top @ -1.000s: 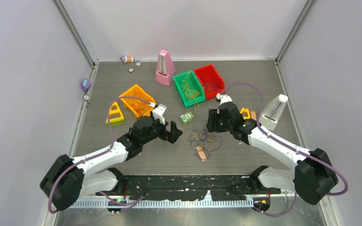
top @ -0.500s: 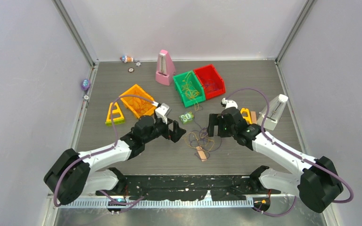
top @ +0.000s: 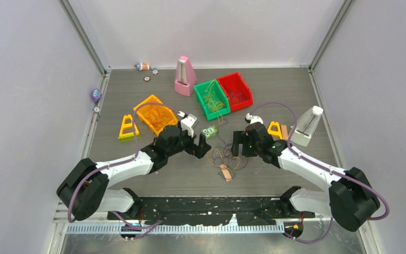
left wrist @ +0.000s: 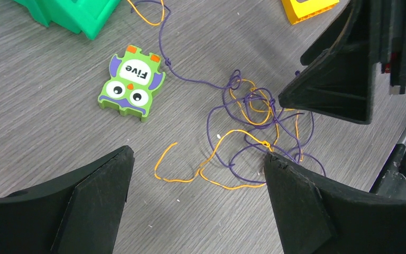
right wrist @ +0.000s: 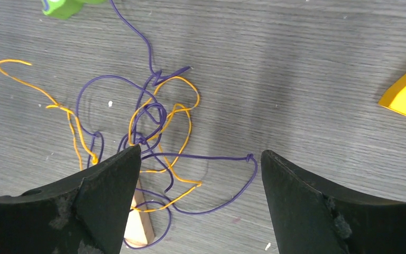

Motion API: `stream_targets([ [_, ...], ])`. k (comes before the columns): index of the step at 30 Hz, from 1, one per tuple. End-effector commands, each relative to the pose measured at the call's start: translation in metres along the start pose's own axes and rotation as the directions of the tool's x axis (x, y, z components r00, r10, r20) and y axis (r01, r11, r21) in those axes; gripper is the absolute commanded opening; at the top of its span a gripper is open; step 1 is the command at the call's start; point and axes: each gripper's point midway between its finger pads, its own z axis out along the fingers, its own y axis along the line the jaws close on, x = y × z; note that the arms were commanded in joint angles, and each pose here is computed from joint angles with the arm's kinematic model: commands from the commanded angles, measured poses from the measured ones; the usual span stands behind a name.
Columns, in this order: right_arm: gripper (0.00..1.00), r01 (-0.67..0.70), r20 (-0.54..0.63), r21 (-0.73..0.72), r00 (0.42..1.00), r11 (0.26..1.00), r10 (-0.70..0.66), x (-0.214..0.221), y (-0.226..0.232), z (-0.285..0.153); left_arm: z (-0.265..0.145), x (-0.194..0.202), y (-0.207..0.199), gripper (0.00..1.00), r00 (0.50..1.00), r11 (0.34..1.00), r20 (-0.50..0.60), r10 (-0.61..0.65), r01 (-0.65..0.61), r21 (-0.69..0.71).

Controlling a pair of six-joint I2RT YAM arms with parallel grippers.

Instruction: Untangle the cables

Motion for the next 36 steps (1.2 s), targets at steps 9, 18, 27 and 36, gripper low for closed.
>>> stream_targets([
  [9, 0.80, -0.022, -0.002, -0.029, 1.000, 0.999, 0.022, -0.006, 0.012, 0.028, 0.020, 0.001, -0.012, 0.93, 0.995, 0.998, -0.100, 0.029, -0.024, 0.059],
  [18, 0.16, -0.023, 0.028, -0.042, 0.999, 0.999, 0.024, -0.012, 0.013, 0.022, 0.032, 0.014, -0.009, 0.93, 0.981, 0.998, -0.192, 0.038, -0.028, 0.057],
  [27, 0.07, 0.007, 0.077, -0.039, 0.997, 0.999, -0.004, -0.025, 0.013, 0.009, 0.051, 0.035, -0.001, 0.89, 0.938, 0.999, -0.343, 0.043, -0.037, 0.024],
  [36, 0.05, 0.009, 0.085, -0.041, 0.996, 0.999, -0.006, -0.028, 0.014, 0.009, 0.061, 0.047, -0.015, 0.67, 0.906, 0.995, -0.412, 0.095, -0.069, 0.077],
])
